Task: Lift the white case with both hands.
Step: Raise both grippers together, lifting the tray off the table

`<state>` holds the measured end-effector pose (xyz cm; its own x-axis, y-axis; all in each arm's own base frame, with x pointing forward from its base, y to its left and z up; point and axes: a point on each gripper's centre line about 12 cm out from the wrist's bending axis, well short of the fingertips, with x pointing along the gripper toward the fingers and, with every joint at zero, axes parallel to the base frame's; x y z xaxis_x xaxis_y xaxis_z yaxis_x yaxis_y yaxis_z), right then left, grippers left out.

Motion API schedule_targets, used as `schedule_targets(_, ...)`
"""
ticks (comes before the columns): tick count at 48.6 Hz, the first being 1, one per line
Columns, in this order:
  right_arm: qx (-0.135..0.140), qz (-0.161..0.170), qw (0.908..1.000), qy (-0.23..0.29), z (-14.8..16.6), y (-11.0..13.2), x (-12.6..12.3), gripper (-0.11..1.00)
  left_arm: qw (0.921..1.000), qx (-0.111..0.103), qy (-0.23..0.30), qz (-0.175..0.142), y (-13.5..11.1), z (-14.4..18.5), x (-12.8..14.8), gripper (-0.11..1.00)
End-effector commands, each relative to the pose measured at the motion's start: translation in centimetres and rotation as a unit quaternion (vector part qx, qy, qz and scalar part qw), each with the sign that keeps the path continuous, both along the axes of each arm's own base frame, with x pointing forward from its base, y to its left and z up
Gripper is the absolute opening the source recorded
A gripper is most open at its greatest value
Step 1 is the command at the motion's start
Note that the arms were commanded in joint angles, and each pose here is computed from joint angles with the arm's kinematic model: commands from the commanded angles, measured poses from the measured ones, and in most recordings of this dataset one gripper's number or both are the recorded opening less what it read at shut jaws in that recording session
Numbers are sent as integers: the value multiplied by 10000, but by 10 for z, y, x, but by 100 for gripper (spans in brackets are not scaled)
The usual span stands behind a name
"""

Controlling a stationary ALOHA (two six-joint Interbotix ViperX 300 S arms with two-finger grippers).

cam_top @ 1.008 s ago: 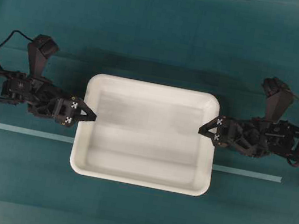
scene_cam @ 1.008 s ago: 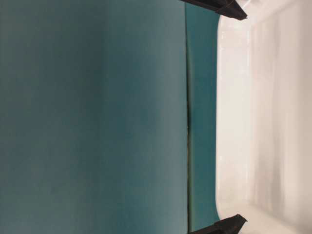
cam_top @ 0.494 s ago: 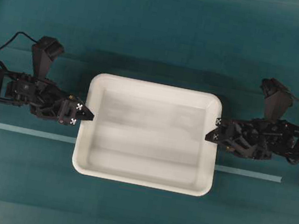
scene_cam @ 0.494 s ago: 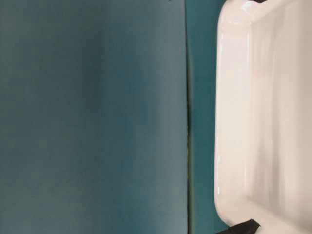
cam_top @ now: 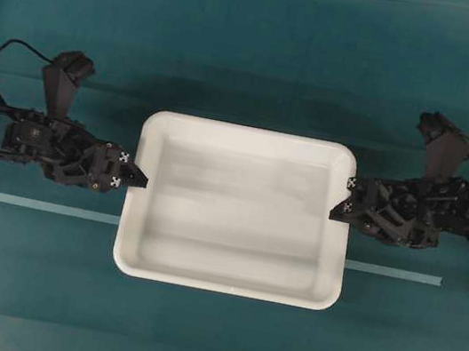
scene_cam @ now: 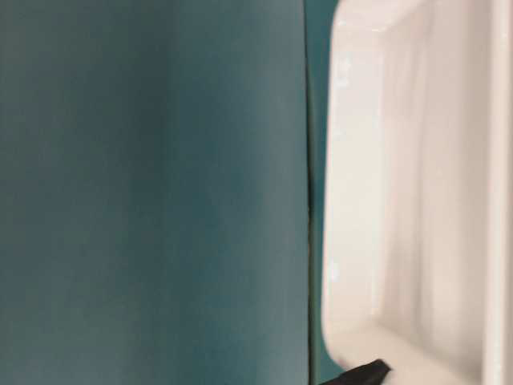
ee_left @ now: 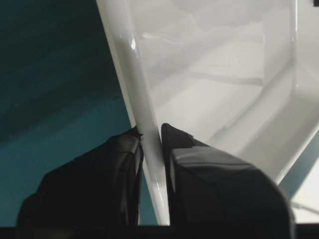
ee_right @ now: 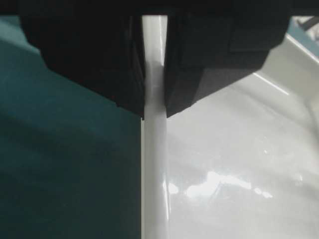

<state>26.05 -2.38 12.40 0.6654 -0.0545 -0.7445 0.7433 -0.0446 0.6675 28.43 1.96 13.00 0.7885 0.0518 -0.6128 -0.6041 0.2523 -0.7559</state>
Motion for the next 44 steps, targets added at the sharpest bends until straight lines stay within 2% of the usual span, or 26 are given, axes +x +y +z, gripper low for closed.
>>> schedule_targets(1, 101, -16, 9999, -86, 13, -2, 6, 10, 10000, -21, -63, -44, -3, 11, 2, 10)
schedule_targets(6, 200, 72, 9996, -210, 31, 0, 10, 10, 9999, -129, -92, 35, -4, 25, 0, 10)
schedule_targets(15, 377, 232, 9983, -374, 63, 3, 13, 10, 9997, -146, -178, 54, -5, 59, -7, 10)
schedule_targets(20, 577, 195, 9971, -447, 80, 5, 11, 10, 9997, -133, -208, 65, -5, 77, -13, 10)
schedule_targets(32, 732, 149, 9937, -834, 116, 5, 3, 10, 9987, -172, -457, 119, -5, 109, -24, 10)
schedule_targets(36, 783, 136, 9922, -956, 130, 4, -1, 10, 9981, -257, -531, 178, -5, 115, -26, 10)
schedule_targets(44, 877, 120, 9900, -1097, 155, 3, -7, 10, 9950, -571, -745, 326, -8, 128, -28, 9)
